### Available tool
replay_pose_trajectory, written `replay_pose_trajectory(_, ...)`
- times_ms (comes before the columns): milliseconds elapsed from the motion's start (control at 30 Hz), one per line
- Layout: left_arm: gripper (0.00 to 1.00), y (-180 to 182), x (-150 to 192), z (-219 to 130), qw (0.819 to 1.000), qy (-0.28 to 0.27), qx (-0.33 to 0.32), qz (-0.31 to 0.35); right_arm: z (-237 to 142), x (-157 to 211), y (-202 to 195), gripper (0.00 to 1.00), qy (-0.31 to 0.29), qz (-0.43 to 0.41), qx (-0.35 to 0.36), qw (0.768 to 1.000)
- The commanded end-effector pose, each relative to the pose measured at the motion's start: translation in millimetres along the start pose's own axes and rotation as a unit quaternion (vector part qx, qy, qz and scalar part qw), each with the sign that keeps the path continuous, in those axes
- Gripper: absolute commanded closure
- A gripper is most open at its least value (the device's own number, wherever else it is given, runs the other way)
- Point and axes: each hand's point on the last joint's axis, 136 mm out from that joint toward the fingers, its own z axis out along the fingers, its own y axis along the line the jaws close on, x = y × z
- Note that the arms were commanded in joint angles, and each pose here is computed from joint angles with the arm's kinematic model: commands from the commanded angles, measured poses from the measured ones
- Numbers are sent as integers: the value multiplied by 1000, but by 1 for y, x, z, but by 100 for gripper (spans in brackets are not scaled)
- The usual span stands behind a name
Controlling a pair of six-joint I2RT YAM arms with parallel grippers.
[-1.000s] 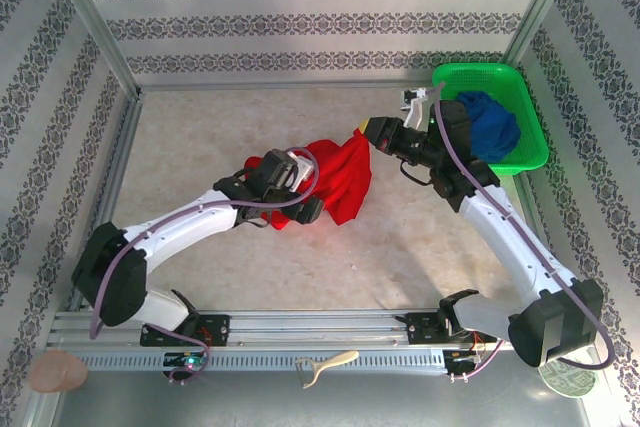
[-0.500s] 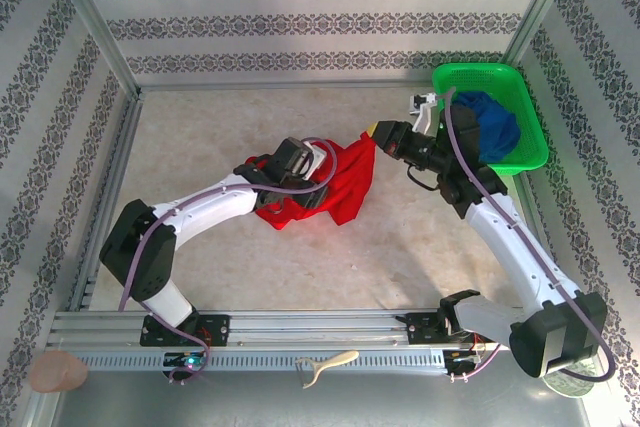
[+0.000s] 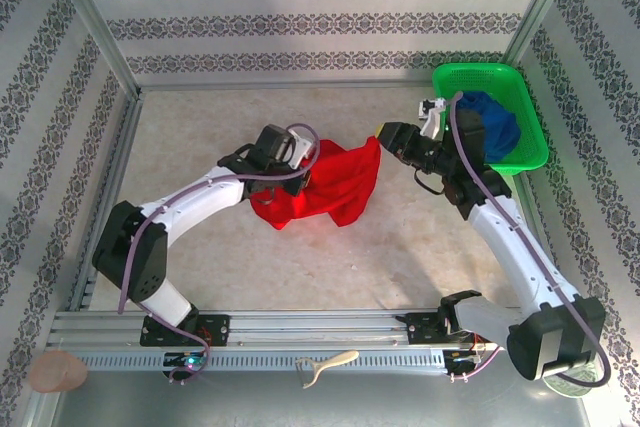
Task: Fold the inside-out t-shirt
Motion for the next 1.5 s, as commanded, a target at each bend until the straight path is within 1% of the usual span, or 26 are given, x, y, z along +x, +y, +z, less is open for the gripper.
replay_pose_trajectory(0, 100, -46, -53, -54, 988, -66, 131, -50, 13, 20, -77, 35, 40, 19, 134, 990)
replay_pose_trajectory(67, 100, -67, -69, -72, 976, -84, 188, -67, 10, 29, -84, 33, 59, 7, 153, 986)
replay_pose_trajectory(100, 100, -76, -77, -81, 969, -94, 214, -81, 7, 34, -80, 33, 61, -3, 150, 987)
replay_pose_trajectory(200, 100, -94, -93, -101, 948, -116, 276, -110, -8, 42, -51, 32, 54, -33, 121, 991)
replay_pose_trajectory(267, 100, -100, -97, -107, 938, -125, 298, -123, -19, 51, -29, 32, 55, -63, 101, 991)
replay_pose_trajectory(333, 100, -101, -96, -109, 936, -122, 302, -133, -27, 64, -6, 32, 59, -96, 72, 991)
replay_pose_trajectory(467, 100, -98, -93, -111, 941, -110, 287, -144, -33, 85, 36, 33, 57, -150, 24, 987)
replay_pose_trajectory(533, 100, -94, -93, -109, 941, -108, 281, -154, -26, 94, 51, 35, 59, -157, 6, 986)
replay_pose_trajectory(633, 100, -94, -98, -109, 935, -109, 292, -167, -3, 110, 61, 40, 78, -144, -14, 986)
replay_pose_trajectory(733, 100, -97, -102, -108, 928, -108, 310, -174, 23, 122, 57, 42, 88, -132, -14, 987)
replay_pose_trajectory(833, 100, -101, -104, -107, 922, -103, 329, -174, 49, 120, 49, 44, 81, -121, -9, 989)
replay_pose_trajectory(933, 100, -107, -102, -109, 916, -98, 352, -167, 68, 108, 24, 41, 56, -119, 45, 990)
replay_pose_trajectory(1033, 100, -109, -99, -111, 911, -95, 367, -162, 79, 96, -1, 39, 30, -110, 92, 989)
replay_pose_trajectory(1133, 100, -109, -98, -115, 907, -98, 376, -163, 84, 90, -15, 39, 24, -103, 110, 988)
replay_pose_trajectory(1233, 100, -104, -98, -117, 903, -107, 381, -169, 82, 87, -12, 39, 23, -105, 96, 990)
replay_pose_trajectory(1400, 100, -91, -99, -116, 902, -114, 376, -178, 59, 90, 17, 39, 30, -121, 10, 992)
replay_pose_trajectory(1467, 100, -89, -100, -117, 902, -117, 376, -178, 49, 89, 20, 39, 29, -120, -3, 992)
